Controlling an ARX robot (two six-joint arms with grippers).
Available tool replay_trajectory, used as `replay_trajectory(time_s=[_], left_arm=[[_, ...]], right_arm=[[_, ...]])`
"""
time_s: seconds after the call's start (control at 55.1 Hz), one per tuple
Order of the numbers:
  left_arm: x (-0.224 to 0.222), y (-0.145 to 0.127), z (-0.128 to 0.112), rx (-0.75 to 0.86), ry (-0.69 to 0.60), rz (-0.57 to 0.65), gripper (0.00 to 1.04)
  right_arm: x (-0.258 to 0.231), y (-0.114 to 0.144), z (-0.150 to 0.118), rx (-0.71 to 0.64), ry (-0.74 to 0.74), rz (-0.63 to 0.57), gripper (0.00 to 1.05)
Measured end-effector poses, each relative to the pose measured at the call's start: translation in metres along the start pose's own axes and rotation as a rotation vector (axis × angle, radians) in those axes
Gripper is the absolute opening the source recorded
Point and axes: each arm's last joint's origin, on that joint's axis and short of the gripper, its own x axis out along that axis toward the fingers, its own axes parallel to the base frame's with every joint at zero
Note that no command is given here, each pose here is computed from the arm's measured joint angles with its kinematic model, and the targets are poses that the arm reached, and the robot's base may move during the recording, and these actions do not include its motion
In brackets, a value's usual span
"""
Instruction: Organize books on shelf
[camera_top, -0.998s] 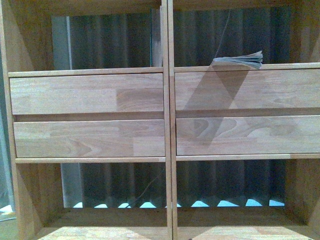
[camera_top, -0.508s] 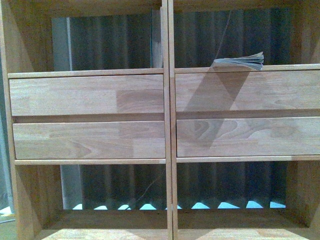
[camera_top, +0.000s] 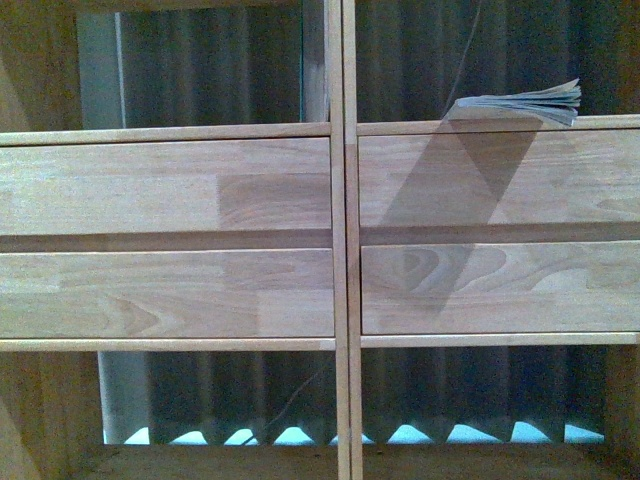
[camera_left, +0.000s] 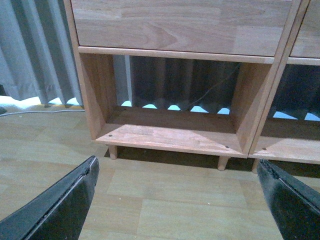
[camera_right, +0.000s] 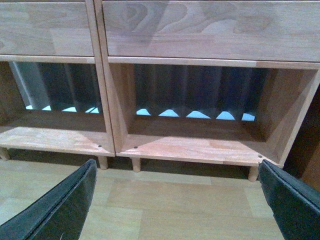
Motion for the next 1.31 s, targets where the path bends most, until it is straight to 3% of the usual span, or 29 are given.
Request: replay_trajectory(time_s=[1.306], left_arm=[[0.0000,0.0000,0.0000,0.000,0.000,0.000,0.97]], right_arm=[[0.0000,0.0000,0.0000,0.000,0.000,0.000,0.98]])
